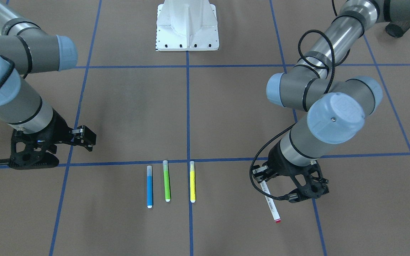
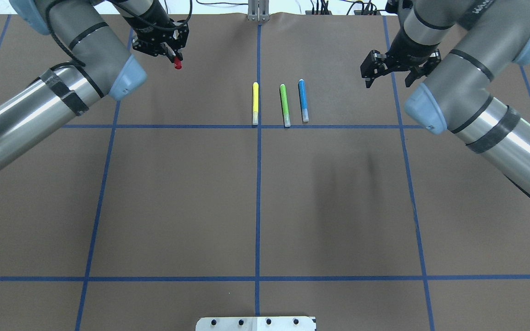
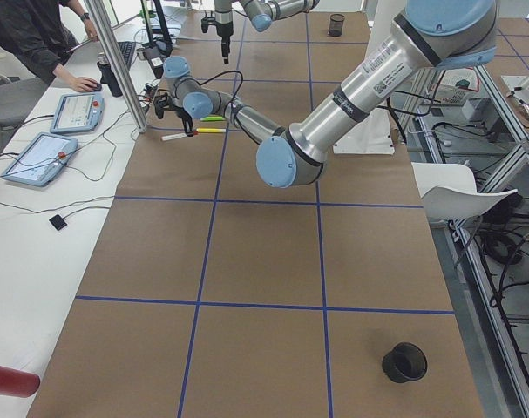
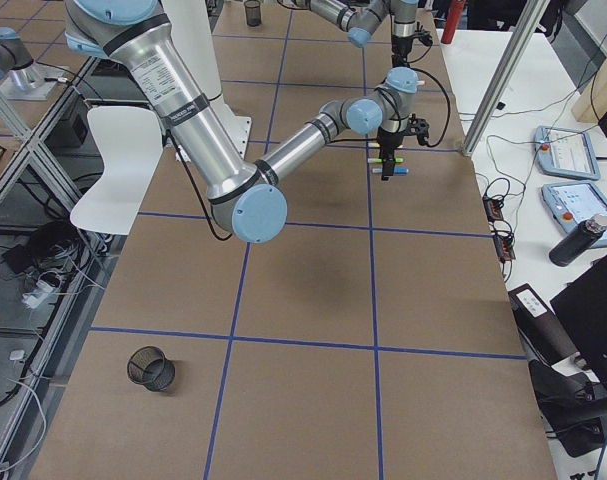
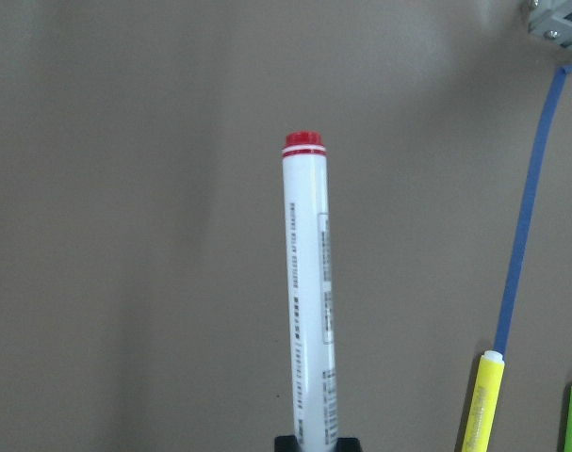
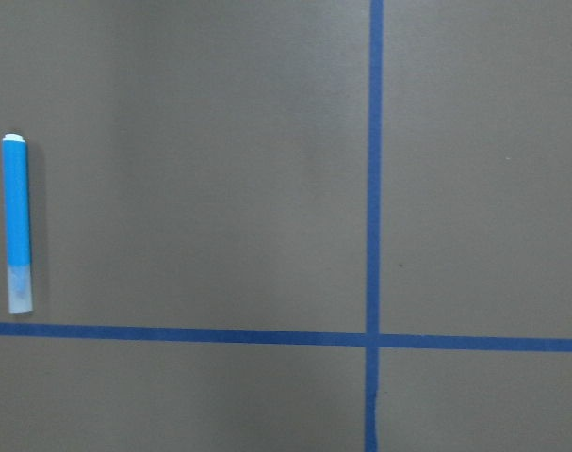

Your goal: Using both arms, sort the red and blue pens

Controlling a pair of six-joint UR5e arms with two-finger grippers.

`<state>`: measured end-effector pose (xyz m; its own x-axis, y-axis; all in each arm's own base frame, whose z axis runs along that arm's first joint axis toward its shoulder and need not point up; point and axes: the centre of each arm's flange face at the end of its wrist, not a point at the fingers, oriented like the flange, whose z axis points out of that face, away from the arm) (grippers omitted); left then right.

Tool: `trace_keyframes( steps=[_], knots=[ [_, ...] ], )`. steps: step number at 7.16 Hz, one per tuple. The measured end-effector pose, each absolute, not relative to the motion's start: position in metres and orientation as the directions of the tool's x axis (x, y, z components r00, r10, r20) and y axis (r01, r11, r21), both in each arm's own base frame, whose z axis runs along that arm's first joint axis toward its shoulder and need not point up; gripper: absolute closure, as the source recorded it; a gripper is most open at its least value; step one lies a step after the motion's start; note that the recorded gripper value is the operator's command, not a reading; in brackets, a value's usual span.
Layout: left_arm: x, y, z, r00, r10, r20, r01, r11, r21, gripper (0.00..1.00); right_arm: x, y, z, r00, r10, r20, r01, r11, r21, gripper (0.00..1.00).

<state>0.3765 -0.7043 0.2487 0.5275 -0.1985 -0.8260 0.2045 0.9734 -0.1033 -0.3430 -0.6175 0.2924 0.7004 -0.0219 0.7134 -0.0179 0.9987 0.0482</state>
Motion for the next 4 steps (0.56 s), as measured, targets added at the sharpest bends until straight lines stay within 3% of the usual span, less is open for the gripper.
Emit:
trace_keyframes(
  steps=[4],
  knots=[
    [0.328, -0.717, 0.259, 0.525, -0.168, -0.834, 0.221, 0.974, -0.057, 1.00, -0.466, -0.657, 0.272, 0.687, 0.012, 0.727, -0.058, 0.998, 0.038, 0.01]
  ],
)
